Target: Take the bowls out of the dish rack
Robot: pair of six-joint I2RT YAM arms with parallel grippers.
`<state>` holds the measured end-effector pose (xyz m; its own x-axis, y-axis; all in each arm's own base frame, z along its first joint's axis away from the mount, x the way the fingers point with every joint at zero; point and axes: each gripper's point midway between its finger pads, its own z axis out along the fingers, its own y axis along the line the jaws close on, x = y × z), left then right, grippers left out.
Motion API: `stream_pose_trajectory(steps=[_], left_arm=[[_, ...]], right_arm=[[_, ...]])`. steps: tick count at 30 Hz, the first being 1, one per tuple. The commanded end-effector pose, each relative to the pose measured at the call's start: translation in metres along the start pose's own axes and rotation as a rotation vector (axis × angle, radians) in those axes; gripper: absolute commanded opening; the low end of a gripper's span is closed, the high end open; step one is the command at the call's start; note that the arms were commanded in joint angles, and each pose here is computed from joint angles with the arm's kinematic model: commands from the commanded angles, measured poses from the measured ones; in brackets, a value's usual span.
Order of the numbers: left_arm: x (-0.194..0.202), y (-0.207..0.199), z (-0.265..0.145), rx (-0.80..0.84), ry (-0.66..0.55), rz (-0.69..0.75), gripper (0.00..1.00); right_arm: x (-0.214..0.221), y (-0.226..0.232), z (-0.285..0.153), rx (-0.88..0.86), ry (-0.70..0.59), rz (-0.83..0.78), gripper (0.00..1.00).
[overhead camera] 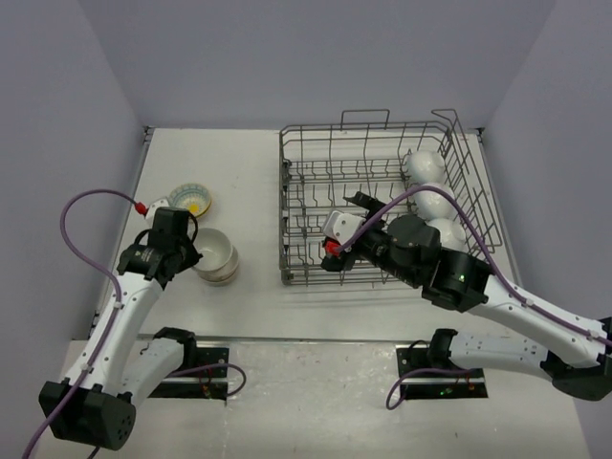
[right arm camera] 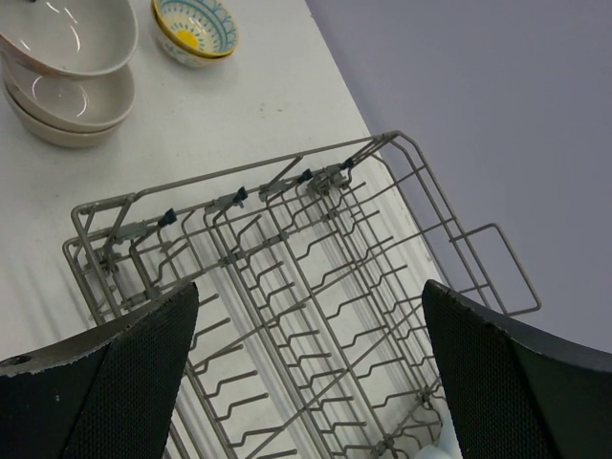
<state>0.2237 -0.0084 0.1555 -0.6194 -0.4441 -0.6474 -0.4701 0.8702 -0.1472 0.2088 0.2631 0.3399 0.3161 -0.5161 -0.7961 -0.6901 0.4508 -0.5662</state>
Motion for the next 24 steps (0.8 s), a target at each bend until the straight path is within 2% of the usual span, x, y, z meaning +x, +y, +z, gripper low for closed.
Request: stream_pose_trajectory(steps=[1,6,12,24], left_arm=[[-0.022,-0.024,0.005,0.132,-0.068,-0.112,0.00],[-0.018,-0.028,0.012,0.144,-0.039,-0.121,0.00],[0.014,-0.022,0.035,0.126,0.036,-0.127,0.00],[0.029,-0.012,0.049,0.089,0.050,-0.169,0.00]], right_arm=[[0.000,-0.003,-0.006,0.025,-0.026,0.039,0.99],[-0.004,0.000,-0.008,0.008,-0.048,0.044,0.99],[0.001,0.007,-0.002,-0.016,-0.035,0.034,0.99],[0.005,0.015,0.006,-0.045,-0.020,0.018,0.99]])
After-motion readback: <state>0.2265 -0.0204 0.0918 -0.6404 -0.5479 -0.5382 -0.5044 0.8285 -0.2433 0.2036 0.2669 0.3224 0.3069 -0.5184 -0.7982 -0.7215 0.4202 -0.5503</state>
